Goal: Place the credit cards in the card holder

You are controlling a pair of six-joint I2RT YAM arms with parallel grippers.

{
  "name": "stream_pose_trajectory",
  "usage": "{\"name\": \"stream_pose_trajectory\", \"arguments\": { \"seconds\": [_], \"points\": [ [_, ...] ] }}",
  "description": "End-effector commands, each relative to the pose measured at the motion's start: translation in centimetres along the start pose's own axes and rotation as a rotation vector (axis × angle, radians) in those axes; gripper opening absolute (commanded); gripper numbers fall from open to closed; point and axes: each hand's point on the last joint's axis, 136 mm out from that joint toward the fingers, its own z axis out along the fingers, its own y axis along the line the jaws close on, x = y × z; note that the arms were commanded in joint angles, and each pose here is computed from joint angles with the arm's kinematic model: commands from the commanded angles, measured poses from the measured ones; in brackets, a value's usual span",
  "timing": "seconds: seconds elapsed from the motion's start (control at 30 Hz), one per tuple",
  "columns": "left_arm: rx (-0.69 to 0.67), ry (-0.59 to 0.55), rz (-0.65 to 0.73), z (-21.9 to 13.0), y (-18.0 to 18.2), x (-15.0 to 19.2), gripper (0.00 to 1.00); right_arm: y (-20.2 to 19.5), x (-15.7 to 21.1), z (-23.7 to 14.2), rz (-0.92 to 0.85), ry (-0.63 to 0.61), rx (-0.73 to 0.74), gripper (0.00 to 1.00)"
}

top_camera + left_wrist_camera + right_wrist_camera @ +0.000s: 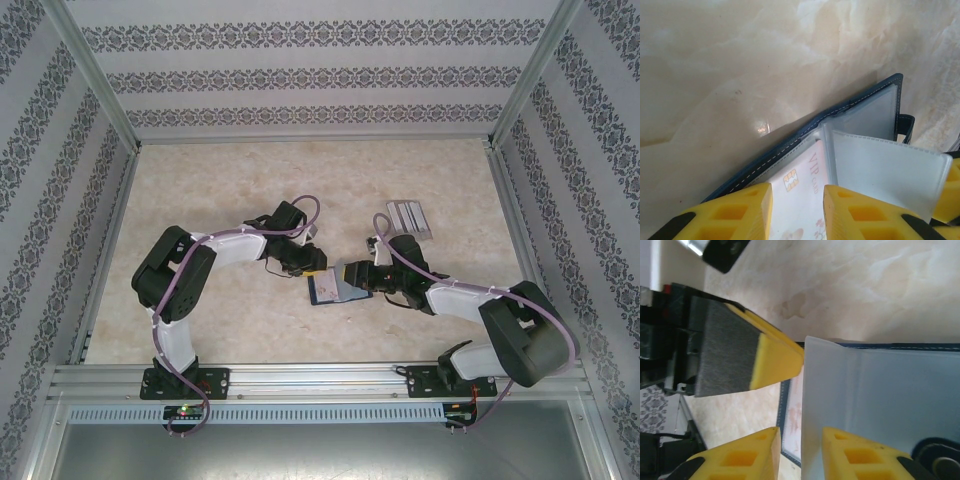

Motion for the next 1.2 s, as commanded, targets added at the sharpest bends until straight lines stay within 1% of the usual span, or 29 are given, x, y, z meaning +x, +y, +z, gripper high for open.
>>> {"name": "stream_pose_trajectory", "arguments": {
  "seconds": [0.0,0.1,0.17,0.2,0.33,0.43,0.53,0.63,0.7,0.8,0.83,0.93,0.97,1.0,1.03,1.17],
  "points": [
    [-0.01,0.021,0.01,0.4,0.2,-0.2,0.34,1.0,0.0,0.0,-0.032,0.007,-0.071,0.3],
    [0.006,0.035,0.001,0.6,0.2,0.1,0.34,1.0,-0.1,0.2,-0.027,0.012,-0.069,0.26],
    [0.006,0.036,0.002,0.7,0.2,0.1,0.34,0.6,0.0,0.5,-0.02,0.021,-0.058,0.18],
    [0.004,0.039,0.002,0.7,0.3,0.1,0.34,0.3,0.0,0.7,-0.014,0.026,-0.052,0.16],
    [0.008,0.04,-0.002,0.7,0.1,0.0,0.34,0.3,0.4,1.4,0.003,0.05,-0.074,0.11],
    [0.003,0.042,0.0,0.7,0.1,-0.1,0.35,0.6,0.9,1.9,-0.019,0.07,-0.081,0.12],
    [-0.003,0.048,-0.004,0.7,0.2,0.1,0.35,1.0,1.0,2.2,-0.027,0.075,-0.087,0.23],
    [0.0,0.049,-0.002,0.7,0.2,0.1,0.35,1.0,1.0,2.2,-0.037,0.071,-0.077,0.28],
    [0.001,0.048,-0.001,0.6,0.1,0.1,0.35,0.9,0.8,2.1,-0.034,0.062,-0.076,0.28],
    [0.034,0.043,0.013,0.3,-0.6,0.1,0.4,1.6,0.3,1.9,-0.03,0.047,-0.088,0.27],
    [0.05,0.04,0.02,0.2,-0.9,0.0,0.43,1.9,0.2,1.8,-0.036,0.045,-0.095,0.26],
    [0.124,0.022,0.047,-0.5,-2.3,-0.1,0.51,2.1,-0.1,1.8,-0.038,0.042,-0.092,0.18],
    [0.136,0.016,0.043,-0.6,-2.4,-0.1,0.54,2.0,0.0,1.9,-0.037,0.043,-0.089,0.18],
    [0.154,0.007,0.043,-0.8,-2.5,-0.2,0.56,1.8,0.1,2.0,-0.033,0.046,-0.088,0.18],
    [0.163,0.006,0.046,-0.8,-2.6,-0.1,0.58,1.7,0.2,2.1,-0.029,0.048,-0.09,0.2],
    [0.18,0.011,0.024,-0.2,-2.1,0.1,0.58,1.2,0.4,2.2,-0.016,0.043,-0.087,0.23]
  ]
}}
